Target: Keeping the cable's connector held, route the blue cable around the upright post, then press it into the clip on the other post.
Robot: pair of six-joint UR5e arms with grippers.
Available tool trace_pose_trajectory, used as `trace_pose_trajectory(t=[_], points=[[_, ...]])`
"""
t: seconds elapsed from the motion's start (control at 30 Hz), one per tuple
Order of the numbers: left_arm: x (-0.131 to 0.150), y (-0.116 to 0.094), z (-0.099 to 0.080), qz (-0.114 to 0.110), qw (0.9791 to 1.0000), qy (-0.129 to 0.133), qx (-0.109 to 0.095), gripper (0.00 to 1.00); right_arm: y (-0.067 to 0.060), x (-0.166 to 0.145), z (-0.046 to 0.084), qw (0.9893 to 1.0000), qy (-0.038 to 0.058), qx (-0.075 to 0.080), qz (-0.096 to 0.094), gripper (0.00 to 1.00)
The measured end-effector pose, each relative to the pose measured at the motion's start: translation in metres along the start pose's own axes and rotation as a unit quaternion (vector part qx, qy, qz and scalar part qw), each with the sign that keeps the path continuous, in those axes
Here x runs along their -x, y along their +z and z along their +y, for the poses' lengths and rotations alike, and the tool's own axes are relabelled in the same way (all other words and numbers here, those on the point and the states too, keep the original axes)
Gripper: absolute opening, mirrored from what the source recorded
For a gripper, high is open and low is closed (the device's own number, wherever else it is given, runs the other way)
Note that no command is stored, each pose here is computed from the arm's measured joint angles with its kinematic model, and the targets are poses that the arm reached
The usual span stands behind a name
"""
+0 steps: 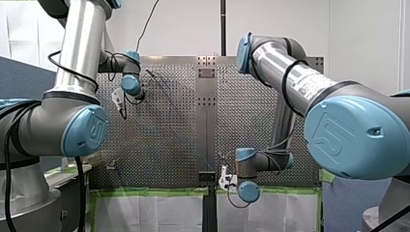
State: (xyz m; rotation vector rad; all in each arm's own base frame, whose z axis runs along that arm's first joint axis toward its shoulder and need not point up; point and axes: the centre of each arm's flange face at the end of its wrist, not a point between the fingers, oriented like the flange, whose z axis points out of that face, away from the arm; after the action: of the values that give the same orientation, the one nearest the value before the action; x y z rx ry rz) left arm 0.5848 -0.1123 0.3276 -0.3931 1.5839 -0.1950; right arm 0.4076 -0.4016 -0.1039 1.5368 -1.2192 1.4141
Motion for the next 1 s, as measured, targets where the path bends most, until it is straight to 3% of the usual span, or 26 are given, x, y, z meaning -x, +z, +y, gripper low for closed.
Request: trace_pose_trajectory(t=[0.3,0.57,0.8,1.0], points=[[-0.002,-0.002,-0.004,0.002,1.0000,0.000,-0.001,0.99,-0.015,-0.012,0.016,0.9998,0.0012,0.005,0.020,0.00],[-0.003,-0.003,-0.007,0.004,1.0000,-0.001,-0.002,0.99,-0.027,-0.036,0.028,0.9988,0.0075,-0.013,0.046,0.00],[-0.004,-0.005,-0.007,0.006,1.0000,-0.002,0.003,0.99,-0.044,-0.030,0.043,0.9986,-0.0118,-0.030,0.042,0.00],[-0.006,-0.007,-0.009,0.009,0.9999,-0.005,0.006,0.99,-0.040,-0.032,0.050,0.9974,-0.0132,-0.050,0.051,0.00]])
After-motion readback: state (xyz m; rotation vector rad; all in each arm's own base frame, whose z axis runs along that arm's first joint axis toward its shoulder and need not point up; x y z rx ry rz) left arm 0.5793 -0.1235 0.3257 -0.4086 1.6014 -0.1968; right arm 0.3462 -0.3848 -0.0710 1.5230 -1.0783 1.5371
